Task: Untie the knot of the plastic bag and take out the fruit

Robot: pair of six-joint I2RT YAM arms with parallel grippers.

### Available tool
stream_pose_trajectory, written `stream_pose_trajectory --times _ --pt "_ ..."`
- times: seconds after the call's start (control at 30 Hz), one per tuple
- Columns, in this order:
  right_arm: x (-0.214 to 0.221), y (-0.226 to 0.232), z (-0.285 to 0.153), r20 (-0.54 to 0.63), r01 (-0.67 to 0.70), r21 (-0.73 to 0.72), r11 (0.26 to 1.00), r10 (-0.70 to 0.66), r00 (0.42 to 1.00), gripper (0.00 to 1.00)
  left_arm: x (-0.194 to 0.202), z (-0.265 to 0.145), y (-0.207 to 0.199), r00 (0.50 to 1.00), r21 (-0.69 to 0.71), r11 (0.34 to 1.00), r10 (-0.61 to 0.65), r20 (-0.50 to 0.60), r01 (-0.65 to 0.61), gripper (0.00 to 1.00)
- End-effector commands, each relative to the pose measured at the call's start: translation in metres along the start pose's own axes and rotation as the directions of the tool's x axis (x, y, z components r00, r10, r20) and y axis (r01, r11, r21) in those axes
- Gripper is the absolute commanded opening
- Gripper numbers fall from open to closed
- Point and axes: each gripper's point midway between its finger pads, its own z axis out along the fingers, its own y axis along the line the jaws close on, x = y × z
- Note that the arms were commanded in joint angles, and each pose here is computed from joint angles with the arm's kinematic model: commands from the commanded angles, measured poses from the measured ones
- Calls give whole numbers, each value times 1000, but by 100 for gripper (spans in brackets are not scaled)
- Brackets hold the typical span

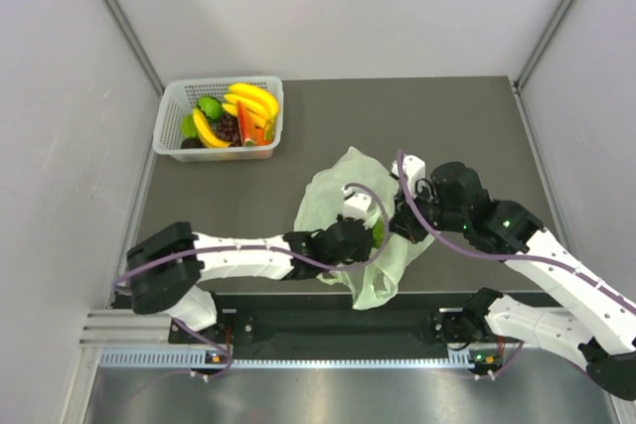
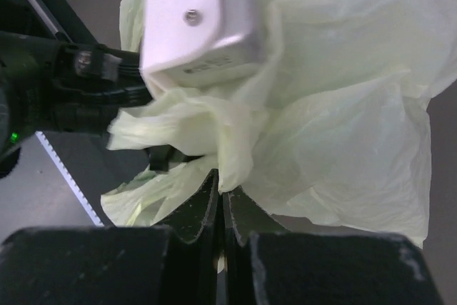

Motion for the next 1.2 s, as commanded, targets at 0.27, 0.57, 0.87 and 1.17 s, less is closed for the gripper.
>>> stream_pose_trajectory --times 0.27,0.57,0.87,1.17 --pt "11 5 9 -10 -24 -51 998 24 1000 0 -25 70 -5 994 9 998 -61 91 61 57" --pt "17 4 18 -34 -18 -61 998 16 999 0 -12 97 -2 995 -17 998 -57 82 58 76" --pt "12 2 17 -30 -13 -45 999 11 999 0 20 120 16 999 -72 997 -43 -20 41 69" --pt "11 -8 15 -18 -45 20 999 45 999 0 17 106 36 998 -92 994 -66 -12 65 0"
